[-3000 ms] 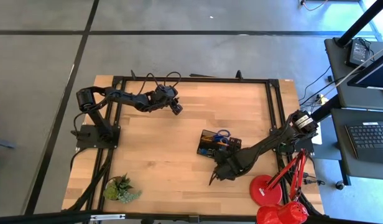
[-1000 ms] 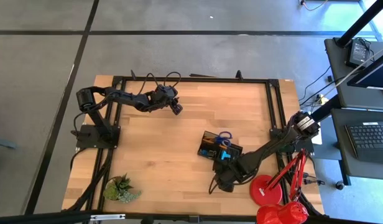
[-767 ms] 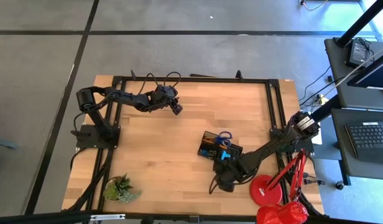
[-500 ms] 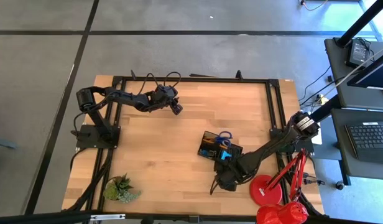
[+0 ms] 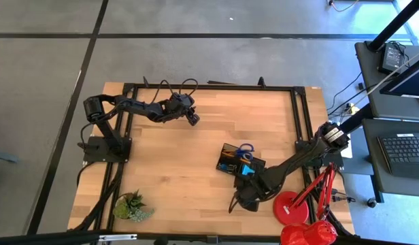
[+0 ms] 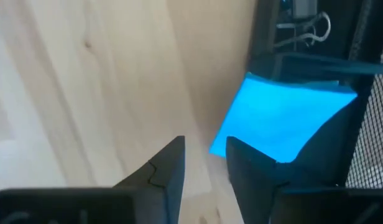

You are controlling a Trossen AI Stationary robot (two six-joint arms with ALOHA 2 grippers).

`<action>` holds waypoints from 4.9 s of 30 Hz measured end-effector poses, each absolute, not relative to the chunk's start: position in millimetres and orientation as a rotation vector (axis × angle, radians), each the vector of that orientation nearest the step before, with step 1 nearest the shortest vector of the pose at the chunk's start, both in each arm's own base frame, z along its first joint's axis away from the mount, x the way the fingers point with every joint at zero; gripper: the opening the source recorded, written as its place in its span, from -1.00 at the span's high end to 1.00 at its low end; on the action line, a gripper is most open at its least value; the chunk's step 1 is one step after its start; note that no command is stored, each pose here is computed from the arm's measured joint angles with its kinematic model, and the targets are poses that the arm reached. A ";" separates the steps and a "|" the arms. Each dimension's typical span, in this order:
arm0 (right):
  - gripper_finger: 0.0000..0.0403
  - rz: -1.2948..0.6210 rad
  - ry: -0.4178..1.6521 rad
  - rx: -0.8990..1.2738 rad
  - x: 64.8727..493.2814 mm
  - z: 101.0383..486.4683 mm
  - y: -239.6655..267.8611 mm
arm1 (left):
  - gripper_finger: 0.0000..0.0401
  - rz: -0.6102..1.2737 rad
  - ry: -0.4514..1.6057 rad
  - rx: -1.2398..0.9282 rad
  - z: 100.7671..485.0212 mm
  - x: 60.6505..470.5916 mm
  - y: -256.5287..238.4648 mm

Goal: Pick and place office supplies into organizer
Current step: Put the blue sticky note pad into the black desk organizer, then return to Home Position

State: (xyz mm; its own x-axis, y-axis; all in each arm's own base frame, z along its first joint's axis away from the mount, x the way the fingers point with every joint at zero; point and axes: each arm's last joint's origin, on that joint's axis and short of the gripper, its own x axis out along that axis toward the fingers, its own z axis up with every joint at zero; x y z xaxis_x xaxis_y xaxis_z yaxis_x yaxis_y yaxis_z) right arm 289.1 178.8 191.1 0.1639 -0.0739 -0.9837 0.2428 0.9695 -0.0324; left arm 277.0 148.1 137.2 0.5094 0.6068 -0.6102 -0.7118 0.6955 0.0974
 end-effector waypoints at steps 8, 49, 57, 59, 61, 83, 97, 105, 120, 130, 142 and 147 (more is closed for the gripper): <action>0.40 -0.172 1.344 0.157 298.7 218.1 186.9 | 0.53 0.796 0.665 -0.167 137.2 277.0 148.1; 0.40 -0.642 1.322 0.551 310.3 186.0 191.4 | 0.55 0.794 0.671 -0.166 136.9 277.0 147.4; 0.40 -0.683 1.291 0.619 313.3 186.2 189.8 | 0.55 0.794 0.670 -0.166 136.9 276.9 147.4; 0.40 -0.672 1.283 0.627 313.9 186.3 191.3 | 0.55 0.794 0.670 -0.166 136.9 276.9 147.4; 0.40 -0.658 1.275 0.636 314.5 186.4 193.5 | 0.54 0.794 0.670 -0.166 136.9 277.0 147.4; 0.40 -0.786 1.167 0.879 321.6 184.0 196.2 | 0.54 0.797 0.667 -0.174 136.9 277.0 147.4; 0.40 -0.890 1.205 0.854 319.5 173.6 190.3 | 0.54 0.797 0.663 -0.174 137.2 277.2 147.5; 0.40 -0.922 1.220 0.831 319.2 168.7 188.0 | 0.54 0.797 0.663 -0.174 137.1 277.2 147.5; 0.40 -0.995 1.253 0.788 319.2 160.4 180.0 | 0.54 0.797 0.666 -0.174 136.9 277.0 147.4; 0.40 -1.119 1.249 0.729 311.0 161.8 172.7 | 0.54 0.797 0.666 -0.174 136.9 277.0 147.4; 0.40 -1.258 1.274 0.505 294.1 181.4 169.9 | 0.55 0.797 0.666 -0.174 136.9 277.0 147.4; 0.40 -1.144 1.275 0.278 287.9 205.9 182.6 | 0.54 0.796 0.671 -0.175 136.6 276.7 147.3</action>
State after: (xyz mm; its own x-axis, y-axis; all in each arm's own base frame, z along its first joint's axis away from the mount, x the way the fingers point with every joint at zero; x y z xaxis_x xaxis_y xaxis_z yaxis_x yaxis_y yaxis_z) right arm 287.9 182.6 205.9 -0.1341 -0.5133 -0.8476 0.7874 0.4641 -0.4057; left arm 276.7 147.3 136.6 0.5062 0.6031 -0.6164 -0.7098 0.6974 0.0995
